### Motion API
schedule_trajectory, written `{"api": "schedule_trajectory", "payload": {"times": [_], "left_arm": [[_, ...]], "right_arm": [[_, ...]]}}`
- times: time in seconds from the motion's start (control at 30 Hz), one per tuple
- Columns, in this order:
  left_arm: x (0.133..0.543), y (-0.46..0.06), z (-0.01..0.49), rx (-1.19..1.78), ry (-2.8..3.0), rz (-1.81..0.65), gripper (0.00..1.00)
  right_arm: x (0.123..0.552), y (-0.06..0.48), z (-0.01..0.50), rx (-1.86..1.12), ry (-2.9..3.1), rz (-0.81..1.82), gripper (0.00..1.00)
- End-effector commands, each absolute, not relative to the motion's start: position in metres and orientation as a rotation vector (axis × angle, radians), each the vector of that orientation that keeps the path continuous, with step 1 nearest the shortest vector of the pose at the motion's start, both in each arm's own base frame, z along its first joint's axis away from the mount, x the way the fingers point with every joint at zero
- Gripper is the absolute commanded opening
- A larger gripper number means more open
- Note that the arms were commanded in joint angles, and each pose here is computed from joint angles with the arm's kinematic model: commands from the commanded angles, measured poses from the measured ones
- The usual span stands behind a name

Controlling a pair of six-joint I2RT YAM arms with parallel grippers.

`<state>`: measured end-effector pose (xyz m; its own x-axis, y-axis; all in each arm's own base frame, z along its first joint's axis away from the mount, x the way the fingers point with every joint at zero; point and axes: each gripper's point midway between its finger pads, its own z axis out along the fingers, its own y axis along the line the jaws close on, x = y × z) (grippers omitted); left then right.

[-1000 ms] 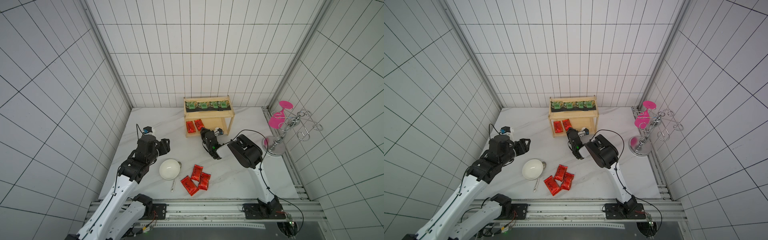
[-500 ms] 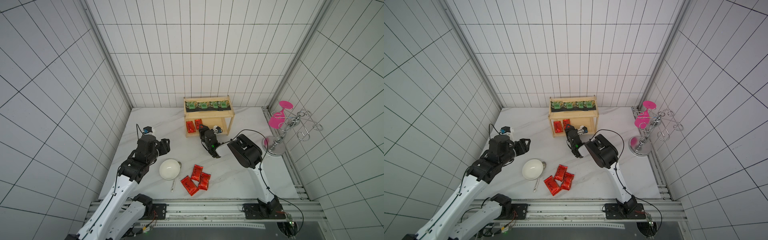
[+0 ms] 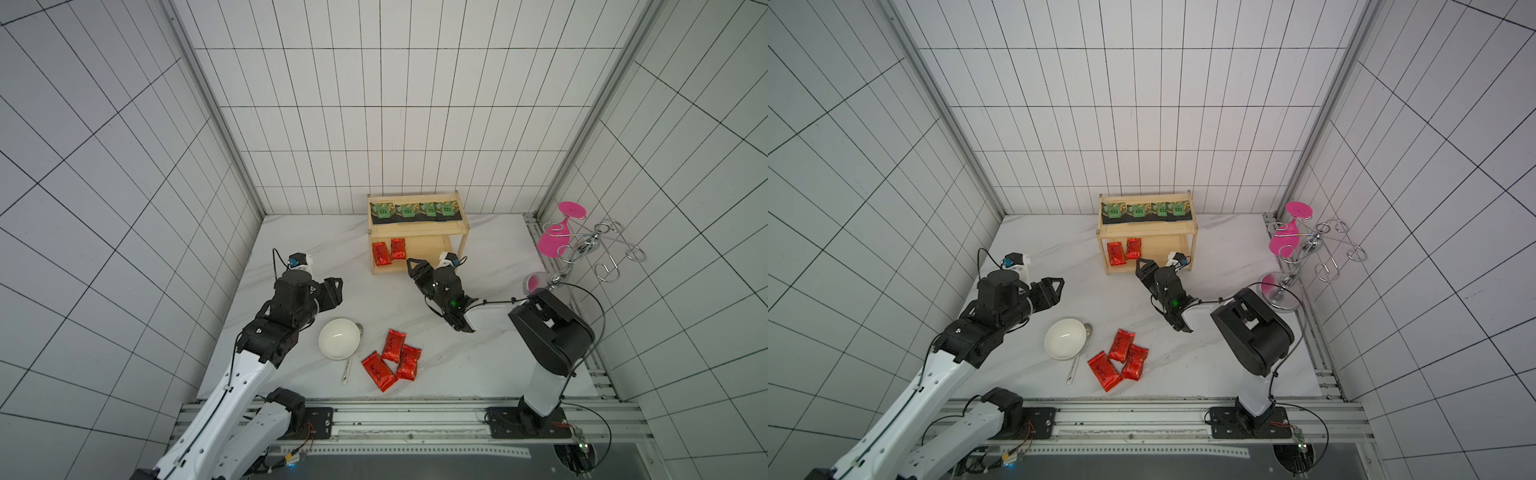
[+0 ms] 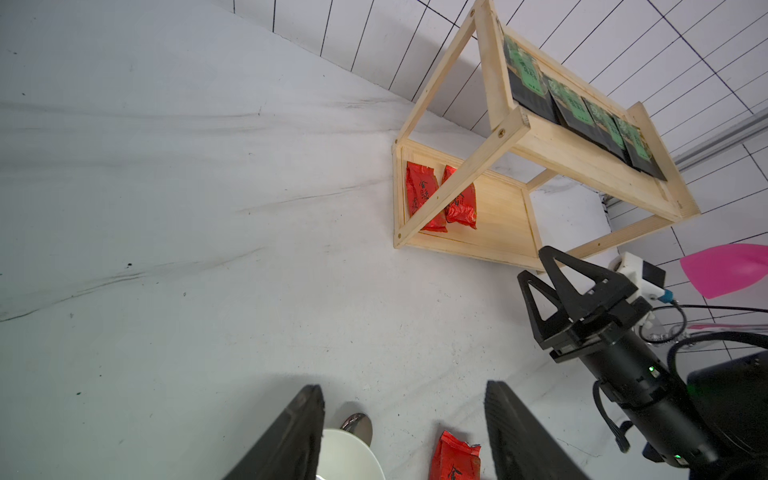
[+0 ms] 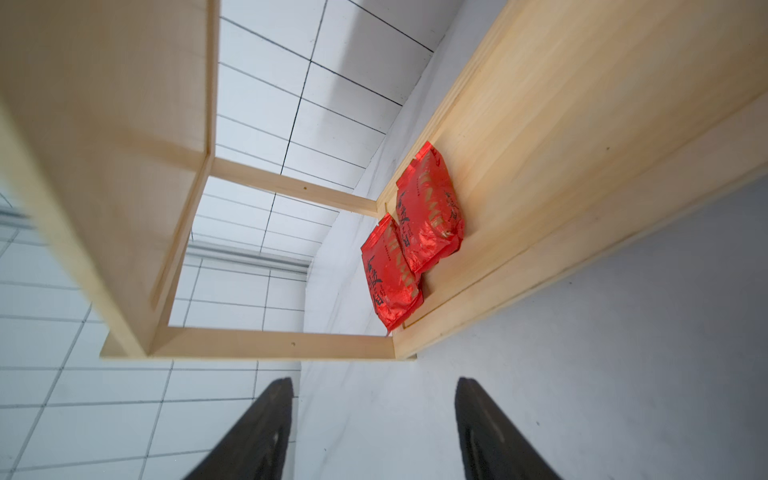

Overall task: Place the tea bags on the shelf by color
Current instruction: Move the tea bag to the center of the board.

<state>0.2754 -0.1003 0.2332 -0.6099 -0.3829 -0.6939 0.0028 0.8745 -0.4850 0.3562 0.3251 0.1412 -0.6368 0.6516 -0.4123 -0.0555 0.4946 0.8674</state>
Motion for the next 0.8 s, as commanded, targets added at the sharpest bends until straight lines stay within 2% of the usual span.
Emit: {"api": "schedule_trajectory", "payload": {"times": [0.0, 0.1, 0.2, 0.27, 0.33, 0.4, 0.5, 0.77], "left_arm": [[0.273, -0.118, 0.225, -0.256, 2.2, -0.658, 0.64], [0.269, -0.135, 0.211, -0.244, 2.243, -0.687, 0.63], [0.266, -0.147, 0.203, -0.226, 2.262, -0.671, 0.63], [0.265, -0.15, 0.197, -0.229, 2.273, -0.674, 0.63], [0.266, -0.151, 0.193, -0.237, 2.281, -0.676, 0.63], [0.267, -0.152, 0.189, -0.239, 2.292, -0.673, 0.63], [0.268, -0.155, 0.186, -0.242, 2.302, -0.681, 0.63], [0.27, -0.16, 0.175, -0.243, 2.335, -0.687, 0.63]], "right_arm": [[0.288, 0.309, 0.102, 0.144, 2.295, 0.857, 0.59], [0.241, 0.288, 0.097, -0.081, 2.356, 0.57, 0.55], [0.203, 0.279, 0.091, -0.262, 2.395, 0.431, 0.56], [0.178, 0.282, 0.087, -0.406, 2.37, 0.365, 0.61], [0.158, 0.286, 0.083, -0.529, 2.352, 0.287, 0.71], [0.145, 0.289, 0.077, -0.621, 2.343, 0.213, 0.84], [0.131, 0.298, 0.06, -0.733, 2.355, 0.163, 0.96], [0.126, 0.299, 0.045, -0.763, 2.373, 0.177, 1.0]]}}
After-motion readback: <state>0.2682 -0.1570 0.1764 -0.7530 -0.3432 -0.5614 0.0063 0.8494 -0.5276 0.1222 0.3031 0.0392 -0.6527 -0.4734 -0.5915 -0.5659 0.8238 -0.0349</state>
